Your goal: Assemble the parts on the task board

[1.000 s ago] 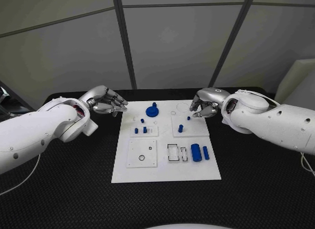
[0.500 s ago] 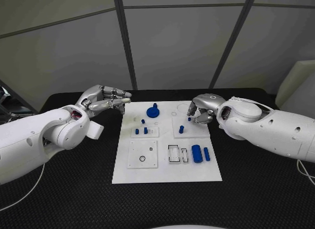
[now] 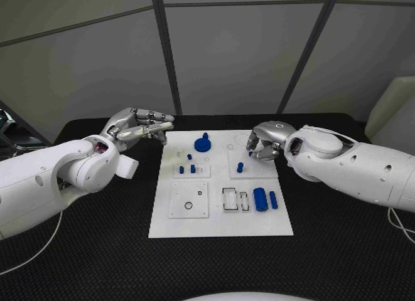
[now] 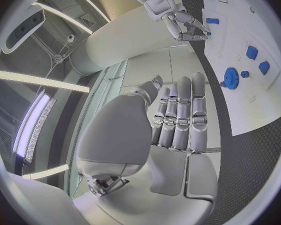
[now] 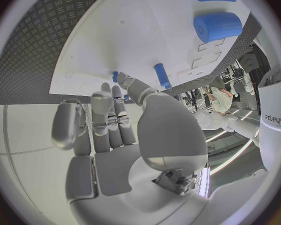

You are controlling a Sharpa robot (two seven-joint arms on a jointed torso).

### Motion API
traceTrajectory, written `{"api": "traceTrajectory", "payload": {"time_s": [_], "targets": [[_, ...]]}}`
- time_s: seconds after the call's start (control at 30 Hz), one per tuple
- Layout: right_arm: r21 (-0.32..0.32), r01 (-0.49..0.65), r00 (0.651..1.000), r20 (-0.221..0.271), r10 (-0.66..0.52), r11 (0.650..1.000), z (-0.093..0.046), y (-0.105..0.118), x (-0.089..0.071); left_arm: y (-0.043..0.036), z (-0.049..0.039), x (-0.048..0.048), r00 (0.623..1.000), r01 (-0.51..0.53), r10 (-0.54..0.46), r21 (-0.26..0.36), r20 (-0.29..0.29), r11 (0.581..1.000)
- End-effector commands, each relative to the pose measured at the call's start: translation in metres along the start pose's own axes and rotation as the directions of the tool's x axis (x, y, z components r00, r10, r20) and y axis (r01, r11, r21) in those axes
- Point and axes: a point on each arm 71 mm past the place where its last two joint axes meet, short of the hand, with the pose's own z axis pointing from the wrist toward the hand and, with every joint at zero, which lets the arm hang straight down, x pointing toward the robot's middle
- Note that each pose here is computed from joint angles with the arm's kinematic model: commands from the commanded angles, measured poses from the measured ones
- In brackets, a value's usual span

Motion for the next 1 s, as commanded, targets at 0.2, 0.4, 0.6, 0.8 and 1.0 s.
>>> {"api": "traceTrajectory", "payload": {"time_s": [0.2, 0.4, 0.6, 0.8, 1.0], "targets": [[0.001, 0.002, 0.999, -0.038, -0.002, 1.000, 0.002, 0.001, 0.003, -0.0015, 0.0008, 0.0016, 1.000, 0.027, -0.027, 0.012, -0.013, 1.000], [-0.001, 0.001, 0.998, -0.058, -0.001, 1.000, 0.003, 0.004, 0.006, -0.0012, 0.0011, 0.0017, 1.000, 0.027, -0.027, 0.009, -0.014, 1.000], [0.004, 0.003, 0.997, -0.074, -0.002, 1.000, 0.004, 0.005, 0.010, -0.0011, 0.0016, 0.0022, 1.000, 0.028, -0.028, 0.009, -0.015, 1.000], [0.009, 0.003, 0.996, -0.085, -0.002, 1.000, 0.004, 0.005, 0.013, -0.0010, 0.0016, 0.0022, 0.999, 0.028, -0.028, 0.008, -0.016, 1.000], [0.012, 0.006, 0.998, -0.060, -0.005, 1.000, 0.004, 0.005, 0.013, -0.0010, 0.0016, 0.0022, 0.999, 0.028, -0.028, 0.008, -0.017, 1.000]]}}
